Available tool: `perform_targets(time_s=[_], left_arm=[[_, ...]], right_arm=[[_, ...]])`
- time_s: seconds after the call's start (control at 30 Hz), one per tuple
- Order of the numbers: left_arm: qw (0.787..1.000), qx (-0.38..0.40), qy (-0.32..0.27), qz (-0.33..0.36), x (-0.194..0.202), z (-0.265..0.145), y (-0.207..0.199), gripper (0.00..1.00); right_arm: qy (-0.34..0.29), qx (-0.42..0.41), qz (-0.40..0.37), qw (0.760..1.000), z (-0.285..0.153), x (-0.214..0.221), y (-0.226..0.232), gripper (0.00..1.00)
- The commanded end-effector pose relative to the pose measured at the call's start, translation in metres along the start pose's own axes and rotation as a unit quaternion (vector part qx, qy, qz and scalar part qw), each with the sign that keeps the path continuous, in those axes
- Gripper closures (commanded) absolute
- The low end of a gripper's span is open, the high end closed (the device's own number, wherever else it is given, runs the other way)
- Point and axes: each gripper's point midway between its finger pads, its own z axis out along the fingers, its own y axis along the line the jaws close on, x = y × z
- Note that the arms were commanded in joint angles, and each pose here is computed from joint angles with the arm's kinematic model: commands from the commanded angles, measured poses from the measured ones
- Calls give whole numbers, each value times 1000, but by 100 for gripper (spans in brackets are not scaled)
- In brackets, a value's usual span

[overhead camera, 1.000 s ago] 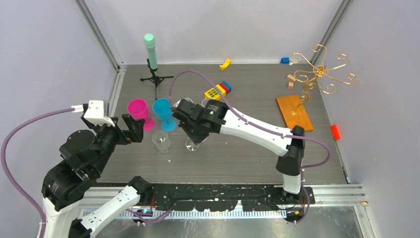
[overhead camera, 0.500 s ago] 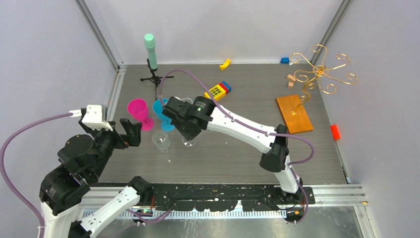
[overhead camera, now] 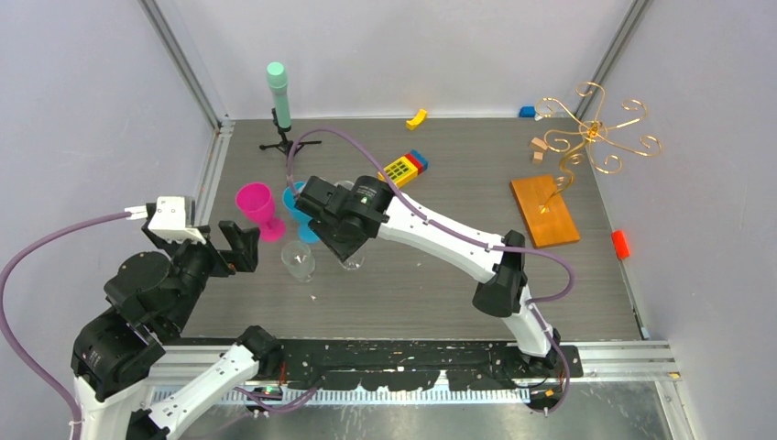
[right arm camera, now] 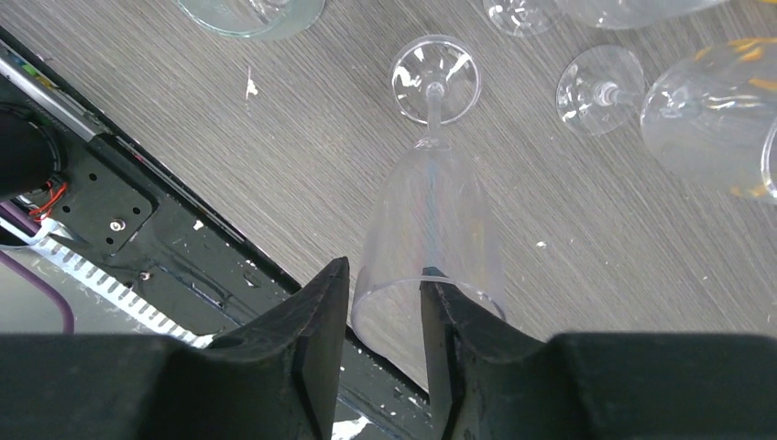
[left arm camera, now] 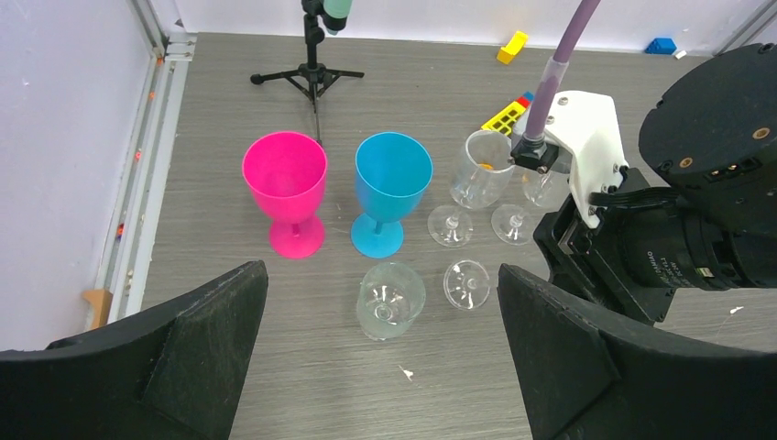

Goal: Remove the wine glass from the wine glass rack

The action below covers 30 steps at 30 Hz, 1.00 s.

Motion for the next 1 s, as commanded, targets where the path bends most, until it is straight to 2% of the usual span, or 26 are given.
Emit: perform_targets(time_s=[0.0,0.2,0.33,0.4,0.57,0.63,0.97], left_arm=[[1000,-8,-8,3,-3,-2,5,0],[1000,-9,-8,3,-2,-3,6,0],[1000,-10,-7,4,-2,-3,6,0],[1000,-10,-7,3,-2,-3,6,0],[1000,-11,-7,2,-3,-3,6,0],[1000,-11,-8,2,-3,-4,6,0],[1000,-11,-6,1,-2,-1,5,0]], right_arm=[[-35,-4,-16,999,-5,-20,3,59],[-28,6,-17,999,8,-22,-4,57],[-22,14,-10,1000,17,-21,-11,59],[-25,17,-8,1000,18,-23,-13,64],[-25,5,-18,1000,14,-25,-11,96],[-16,2,-24,1000,12,-21,-11,99],[8,-47,-46,998,-2,-8,1,100]])
